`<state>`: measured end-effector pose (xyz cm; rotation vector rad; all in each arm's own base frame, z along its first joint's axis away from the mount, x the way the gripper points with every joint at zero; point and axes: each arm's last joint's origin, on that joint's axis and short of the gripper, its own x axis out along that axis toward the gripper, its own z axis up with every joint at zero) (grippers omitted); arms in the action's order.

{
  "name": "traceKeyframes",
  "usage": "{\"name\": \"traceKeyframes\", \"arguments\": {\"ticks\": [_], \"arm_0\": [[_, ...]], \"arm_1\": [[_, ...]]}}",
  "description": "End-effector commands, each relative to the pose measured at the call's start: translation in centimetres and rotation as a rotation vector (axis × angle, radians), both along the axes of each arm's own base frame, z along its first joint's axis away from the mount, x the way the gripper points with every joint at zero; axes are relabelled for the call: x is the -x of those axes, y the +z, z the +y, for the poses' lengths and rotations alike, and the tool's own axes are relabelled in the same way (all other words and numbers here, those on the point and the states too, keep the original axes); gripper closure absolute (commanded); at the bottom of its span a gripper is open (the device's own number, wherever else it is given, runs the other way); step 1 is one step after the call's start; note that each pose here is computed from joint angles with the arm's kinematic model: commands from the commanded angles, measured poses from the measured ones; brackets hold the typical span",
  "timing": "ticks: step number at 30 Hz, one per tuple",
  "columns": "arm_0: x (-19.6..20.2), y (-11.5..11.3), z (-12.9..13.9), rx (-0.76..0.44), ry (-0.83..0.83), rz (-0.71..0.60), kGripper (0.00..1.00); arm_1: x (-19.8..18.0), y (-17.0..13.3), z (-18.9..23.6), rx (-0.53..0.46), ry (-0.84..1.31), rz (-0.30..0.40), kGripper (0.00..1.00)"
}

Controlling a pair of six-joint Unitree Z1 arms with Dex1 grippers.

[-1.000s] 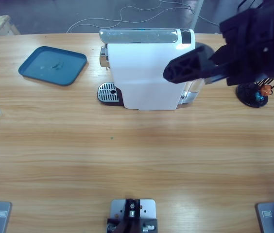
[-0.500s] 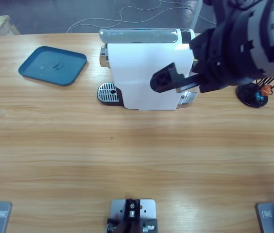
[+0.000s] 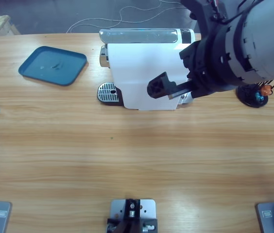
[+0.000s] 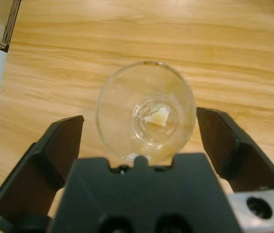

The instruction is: Pour coffee

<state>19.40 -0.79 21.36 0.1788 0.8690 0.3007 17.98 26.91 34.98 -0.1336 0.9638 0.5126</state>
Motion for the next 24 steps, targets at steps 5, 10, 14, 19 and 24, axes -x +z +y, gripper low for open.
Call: {"name": "traceKeyframes", "arguments": {"ticks": [5, 10, 14, 19, 24], "arm_0": [[-0.4, -2.1, 0.1, 0.008, 0.01, 0.042, 0.02], [-0.2, -2.4, 0.1, 0.008, 0.008, 0.044, 0.748], [-0.3, -2.7, -0.1, 0.037, -0.025, 0.061, 0.889], [0.4, -1.7, -0.3, 0.042, -0.113, 0.036, 1.0], [2.4, 1.0, -0.8, 0.068, -0.305, -0.078, 1.0]], "arm_1": [[0.2, -0.9, 0.5, 0.023, 0.001, 0.027, 0.0], [0.2, -1.0, 0.4, 0.024, -0.005, 0.028, 0.0], [0.4, -1.0, 0.1, 0.024, -0.013, 0.029, 0.0], [0.9, 0.7, -1.1, 0.038, -0.001, -0.016, 0.0], [4.4, 7.4, -7.2, 0.025, 0.089, -0.149, 0.0]]}}
